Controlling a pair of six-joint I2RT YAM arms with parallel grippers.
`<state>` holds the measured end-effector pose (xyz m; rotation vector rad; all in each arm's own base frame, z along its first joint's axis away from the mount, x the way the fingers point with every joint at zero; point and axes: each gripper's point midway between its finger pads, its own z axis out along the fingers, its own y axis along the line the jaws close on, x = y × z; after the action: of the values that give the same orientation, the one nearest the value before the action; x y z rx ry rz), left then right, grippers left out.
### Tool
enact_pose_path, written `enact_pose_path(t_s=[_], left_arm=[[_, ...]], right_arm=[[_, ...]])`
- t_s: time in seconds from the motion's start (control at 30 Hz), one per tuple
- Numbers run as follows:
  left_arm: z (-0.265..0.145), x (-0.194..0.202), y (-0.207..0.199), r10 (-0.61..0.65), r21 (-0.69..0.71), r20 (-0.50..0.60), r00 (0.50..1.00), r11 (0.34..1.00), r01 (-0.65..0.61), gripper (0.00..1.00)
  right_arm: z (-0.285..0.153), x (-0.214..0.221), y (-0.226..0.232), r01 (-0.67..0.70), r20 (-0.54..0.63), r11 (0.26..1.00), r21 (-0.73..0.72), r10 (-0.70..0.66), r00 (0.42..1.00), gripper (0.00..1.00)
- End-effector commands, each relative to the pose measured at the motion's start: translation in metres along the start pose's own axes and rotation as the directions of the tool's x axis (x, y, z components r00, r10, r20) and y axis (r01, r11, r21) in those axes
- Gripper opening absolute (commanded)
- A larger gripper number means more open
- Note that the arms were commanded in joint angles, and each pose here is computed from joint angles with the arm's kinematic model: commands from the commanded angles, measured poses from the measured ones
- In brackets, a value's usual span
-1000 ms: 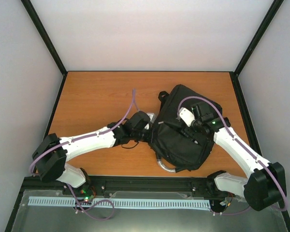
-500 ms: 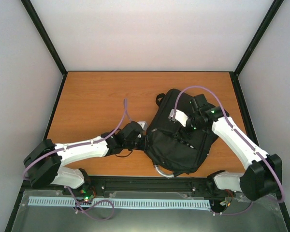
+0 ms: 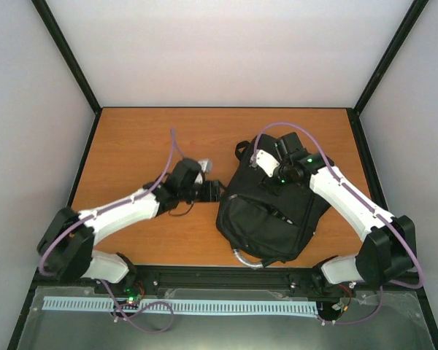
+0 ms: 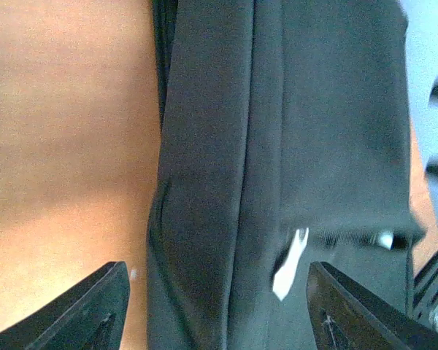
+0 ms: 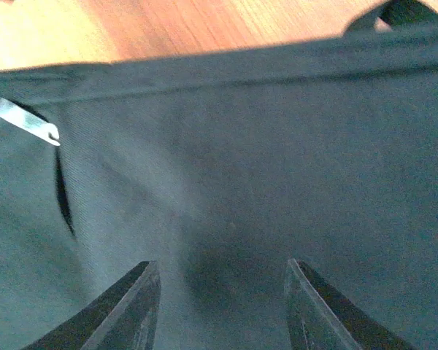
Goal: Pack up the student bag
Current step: Adjust the student bag at the center of the board.
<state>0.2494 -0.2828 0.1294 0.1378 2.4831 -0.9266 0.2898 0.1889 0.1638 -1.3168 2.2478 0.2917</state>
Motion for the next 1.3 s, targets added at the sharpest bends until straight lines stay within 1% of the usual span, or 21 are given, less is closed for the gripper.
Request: enact_pose_path(t_s=[0.0,0.13,0.2,0.27,0.33,0.37,0.47,0.5,0.57,0.67,0.7,0.9,1.1,1.17,1.2,1.23,1.27], left_arm=[[0.014,-0.051,-0.023,0.039,0.088,-0.022,0.999,0.995,-0.037,0.69],[0.041,-0.076,-0.035,0.046,0.123,-0.058,0.997,0.992,-0.039,0.66],[0.058,-0.082,-0.039,0.043,0.134,-0.09,0.995,0.991,-0.03,0.64],[0.072,-0.085,-0.042,0.033,0.144,-0.13,0.991,0.989,-0.014,0.62],[0.082,-0.085,-0.044,0.022,0.153,-0.159,0.987,0.988,0.003,0.58],[0.087,-0.082,-0.041,0.014,0.146,-0.174,0.985,0.989,0.012,0.54],[0.09,-0.073,-0.032,-0.003,0.124,-0.195,0.981,0.992,0.028,0.4],[0.089,-0.069,-0.029,-0.01,0.116,-0.199,0.98,0.993,0.034,0.36],[0.083,-0.063,-0.025,-0.018,0.113,-0.194,0.981,0.993,0.041,0.25],[0.071,-0.055,-0.02,-0.025,0.109,-0.173,0.985,0.993,0.044,0.05],[0.068,-0.052,-0.018,-0.028,0.106,-0.166,0.986,0.993,0.046,0.01],[0.044,-0.022,0.002,-0.079,0.071,-0.128,0.989,0.994,0.089,0.01],[0.015,0.008,0.017,-0.146,0.026,-0.059,0.988,0.989,0.148,0.01],[0.006,0.018,0.02,-0.167,0.02,-0.043,0.985,0.986,0.168,0.01],[0.002,0.019,0.019,-0.178,0.018,-0.034,0.984,0.984,0.178,0.01],[-0.002,0.022,0.022,-0.192,0.005,-0.027,0.981,0.981,0.192,0.02],[-0.007,0.024,0.026,-0.209,-0.016,-0.016,0.978,0.978,0.208,0.17]], right_arm=[[-0.016,0.028,-0.028,-0.101,-0.039,0.983,0.152,0.108,0.993,0.5],[-0.04,0.063,-0.054,-0.234,-0.019,0.95,0.205,0.243,0.97,0.53],[-0.049,0.086,-0.067,-0.288,-0.024,0.923,0.254,0.304,0.952,0.6],[-0.051,0.115,-0.075,-0.305,-0.074,0.901,0.307,0.343,0.937,0.66],[-0.048,0.142,-0.08,-0.316,-0.133,0.884,0.343,0.379,0.916,0.69],[-0.046,0.157,-0.082,-0.319,-0.168,0.876,0.362,0.398,0.902,0.69],[-0.03,0.182,-0.08,-0.318,-0.246,0.875,0.366,0.42,0.874,0.69],[-0.024,0.185,-0.08,-0.323,-0.254,0.876,0.358,0.425,0.869,0.69],[-0.013,0.185,-0.083,-0.342,-0.258,0.877,0.339,0.436,0.862,0.68],[0.005,0.178,-0.094,-0.363,-0.251,0.88,0.305,0.442,0.861,0.64],[0.015,0.177,-0.098,-0.368,-0.265,0.883,0.292,0.445,0.856,0.63],[0.059,0.145,-0.121,-0.305,-0.32,0.911,0.276,0.387,0.865,0.6],[0.096,0.092,-0.138,-0.26,-0.302,0.934,0.246,0.328,0.895,0.58],[0.104,0.077,-0.148,-0.268,-0.281,0.932,0.243,0.332,0.9,0.57],[0.111,0.064,-0.146,-0.258,-0.27,0.939,0.226,0.315,0.91,0.56],[0.114,0.054,-0.148,-0.26,-0.255,0.941,0.216,0.311,0.915,0.56],[0.115,0.045,-0.151,-0.266,-0.24,0.94,0.214,0.315,0.918,0.56]])
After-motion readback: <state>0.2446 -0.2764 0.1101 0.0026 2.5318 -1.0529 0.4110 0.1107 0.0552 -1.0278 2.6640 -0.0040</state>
